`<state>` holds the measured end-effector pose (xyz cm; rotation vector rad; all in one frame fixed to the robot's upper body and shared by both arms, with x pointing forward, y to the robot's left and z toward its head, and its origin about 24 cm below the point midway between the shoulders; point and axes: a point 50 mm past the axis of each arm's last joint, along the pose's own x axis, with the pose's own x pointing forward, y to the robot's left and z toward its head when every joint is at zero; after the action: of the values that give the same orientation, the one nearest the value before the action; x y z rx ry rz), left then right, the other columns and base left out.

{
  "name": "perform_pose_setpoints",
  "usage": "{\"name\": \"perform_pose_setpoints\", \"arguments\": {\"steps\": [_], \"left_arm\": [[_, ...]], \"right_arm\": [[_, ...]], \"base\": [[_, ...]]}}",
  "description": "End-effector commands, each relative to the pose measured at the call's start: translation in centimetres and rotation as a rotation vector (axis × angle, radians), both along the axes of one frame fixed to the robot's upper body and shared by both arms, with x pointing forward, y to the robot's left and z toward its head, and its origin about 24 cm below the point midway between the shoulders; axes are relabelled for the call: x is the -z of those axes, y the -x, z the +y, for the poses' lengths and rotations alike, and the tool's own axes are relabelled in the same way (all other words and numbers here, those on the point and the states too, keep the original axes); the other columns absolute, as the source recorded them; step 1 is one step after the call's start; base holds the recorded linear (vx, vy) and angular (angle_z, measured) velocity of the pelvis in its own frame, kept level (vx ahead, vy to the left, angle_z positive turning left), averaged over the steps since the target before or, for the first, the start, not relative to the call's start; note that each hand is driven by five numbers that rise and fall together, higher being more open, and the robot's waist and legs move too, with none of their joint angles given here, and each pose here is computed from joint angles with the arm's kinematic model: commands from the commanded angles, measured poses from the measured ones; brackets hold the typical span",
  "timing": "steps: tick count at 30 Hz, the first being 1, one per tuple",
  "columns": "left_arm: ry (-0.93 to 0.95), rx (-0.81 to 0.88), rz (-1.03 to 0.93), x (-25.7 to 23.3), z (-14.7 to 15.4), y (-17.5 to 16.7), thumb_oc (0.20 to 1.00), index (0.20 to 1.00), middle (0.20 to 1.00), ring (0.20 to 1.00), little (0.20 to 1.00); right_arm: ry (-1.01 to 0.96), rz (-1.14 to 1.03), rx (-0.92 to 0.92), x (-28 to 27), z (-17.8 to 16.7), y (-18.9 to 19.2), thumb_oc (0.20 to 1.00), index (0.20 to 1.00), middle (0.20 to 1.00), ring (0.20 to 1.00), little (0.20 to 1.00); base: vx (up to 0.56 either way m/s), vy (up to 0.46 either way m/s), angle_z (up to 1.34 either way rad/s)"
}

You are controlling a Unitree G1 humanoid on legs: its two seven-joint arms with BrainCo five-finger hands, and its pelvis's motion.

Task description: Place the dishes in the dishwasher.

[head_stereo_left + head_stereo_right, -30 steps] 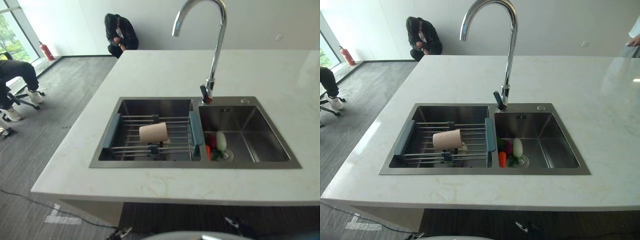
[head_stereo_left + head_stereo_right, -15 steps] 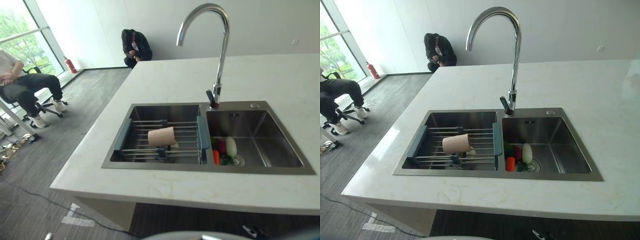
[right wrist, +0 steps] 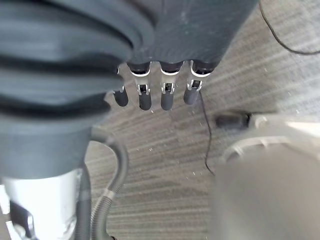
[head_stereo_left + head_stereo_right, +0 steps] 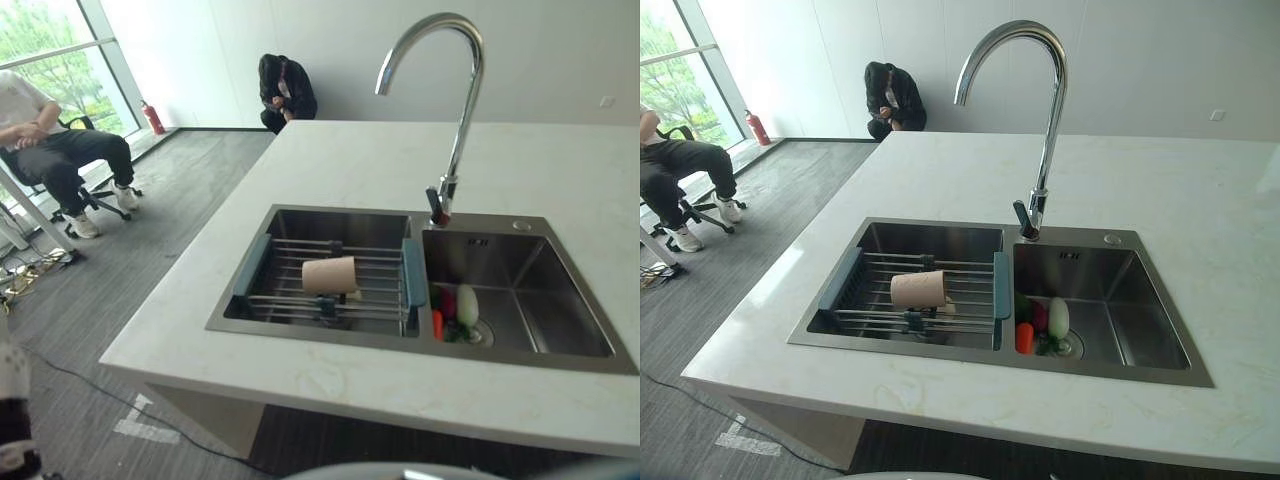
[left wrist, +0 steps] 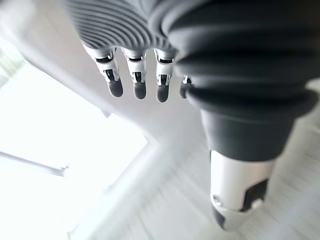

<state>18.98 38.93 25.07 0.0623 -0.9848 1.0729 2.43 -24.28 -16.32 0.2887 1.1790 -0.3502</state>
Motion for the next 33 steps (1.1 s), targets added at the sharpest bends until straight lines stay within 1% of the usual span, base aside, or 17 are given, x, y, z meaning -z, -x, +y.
{"name": "perform_pose_setpoints", "arguments": {"steps": [1, 2, 4, 5, 6, 8, 10, 12, 13, 14, 15, 21, 25, 27, 28, 29, 33], "left_arm": [[-0.174, -0.017, 0.176, -0.6, -0.9, -2.0, 1.000, 1.000, 1.000, 1.000, 1.000], [-0.196, 0.021, 0.181, -0.9, -1.4, -2.4, 1.000, 1.000, 1.000, 1.000, 1.000], [-0.295, 0.343, 0.251, -1.8, -4.8, -4.8, 1.000, 1.000, 1.000, 1.000, 1.000], [-0.334, 0.448, 0.309, -1.6, -6.4, -5.9, 1.000, 1.000, 1.000, 1.000, 1.000], [-0.359, 0.595, 0.429, -0.8, -8.0, -7.3, 1.000, 1.000, 1.000, 1.000, 1.000], [-0.435, 0.809, 0.596, 0.7, -11.1, -9.3, 1.000, 1.000, 1.000, 1.000, 1.000], [-0.555, 0.891, 0.736, 1.4, -13.6, -10.3, 1.000, 1.000, 1.000, 1.000, 1.000], [-0.627, 0.950, 0.834, 1.9, -15.0, -11.2, 1.000, 1.000, 1.000, 1.000, 1.000], [-0.635, 0.957, 0.847, 1.9, -15.1, -11.3, 1.000, 1.000, 1.000, 1.000, 1.000], [-0.703, 0.991, 0.920, 2.2, -15.9, -11.9, 1.000, 1.000, 1.000, 1.000, 1.000], [-0.713, 0.993, 0.948, 2.3, -16.2, -12.3, 1.000, 1.000, 1.000, 1.000, 1.000], [-0.697, 1.005, 1.144, 5.1, -17.0, -14.7, 1.000, 1.000, 1.000, 1.000, 1.000], [-0.677, 0.993, 1.255, 7.5, -17.0, -15.8, 1.000, 1.000, 1.000, 1.000, 1.000], [-0.683, 0.935, 1.325, 8.7, -16.3, -16.1, 1.000, 1.000, 1.000, 1.000, 1.000], [-0.730, 0.843, 1.387, 9.1, -15.5, -16.1, 1.000, 1.000, 1.000, 1.000, 1.000], [-0.750, 0.800, 1.417, 9.4, -15.1, -16.1, 1.000, 1.000, 1.000, 1.000, 1.000], [-0.758, 0.705, 1.540, 11.1, -13.2, -16.1, 1.000, 1.000, 1.000, 1.000, 1.000]], "right_arm": [[-0.024, -0.076, -0.002, 0.0, 0.9, -3.1, 1.000, 1.000, 1.000, 1.000, 1.000], [-0.025, -0.075, -0.004, 0.0, 1.0, -3.1, 1.000, 1.000, 1.000, 1.000, 1.000], [-0.030, -0.058, -0.021, 0.1, 1.0, -2.7, 1.000, 1.000, 1.000, 1.000, 1.000], [-0.032, -0.054, -0.029, 0.1, 1.0, -2.6, 1.000, 1.000, 1.000, 1.000, 1.000], [-0.035, -0.049, -0.034, 0.1, 1.0, -2.5, 1.000, 1.000, 1.000, 1.000, 1.000], [-0.061, -0.056, -0.020, 0.2, 1.2, -2.5, 1.000, 1.000, 1.000, 1.000, 1.000], [-0.081, -0.082, 0.067, 0.1, 1.0, -2.8, 1.000, 1.000, 1.000, 1.000, 1.000], [-0.089, -0.094, 0.094, -0.1, 0.6, -3.2, 1.000, 1.000, 1.000, 1.000, 1.000], [-0.088, -0.094, 0.096, -0.1, 0.6, -3.3, 1.000, 1.000, 1.000, 1.000, 1.000], [-0.084, -0.084, 0.080, -0.1, 0.3, -3.3, 1.000, 1.000, 1.000, 1.000, 1.000], [-0.083, -0.078, 0.079, -0.1, 0.2, -3.2, 1.000, 1.000, 1.000, 1.000, 1.000], [-0.070, -0.032, 0.187, -0.2, -1.5, -1.2, 1.000, 1.000, 1.000, 1.000, 1.000], [-0.079, -0.005, 0.188, -0.2, -1.8, -0.5, 1.000, 1.000, 1.000, 1.000, 1.000], [-0.083, -0.010, 0.177, -0.3, -1.9, -0.2, 1.000, 1.000, 1.000, 1.000, 1.000], [-0.085, -0.018, 0.170, -0.4, -2.0, -0.3, 1.000, 1.000, 1.000, 1.000, 1.000], [-0.086, -0.023, 0.165, -0.4, -2.0, -0.3, 1.000, 1.000, 1.000, 1.000, 1.000], [-0.082, -0.036, 0.139, -0.6, -2.2, -0.8, 1.000, 1.000, 1.000, 1.000, 1.000]], "base": [[0.02, -0.053, -0.09], [0.02, -0.041, -0.26], [0.02, -0.035, -0.27], [0.03, -0.024, -0.15], [0.04, -0.016, -0.24], [0.03, -0.016, -0.21], [0.04, -0.012, -0.14], [0.03, 0.002, -0.21], [0.02, 0.004, -0.17], [0.01, 0.000, -0.21], [0.01, -0.008, -0.23], [0.01, -0.032, -0.24], [0.03, -0.017, -0.11], [0.01, 0.012, -0.02], [0.01, 0.026, -0.08], [0.02, 0.033, -0.13], [0.02, 0.029, -0.12]]}}
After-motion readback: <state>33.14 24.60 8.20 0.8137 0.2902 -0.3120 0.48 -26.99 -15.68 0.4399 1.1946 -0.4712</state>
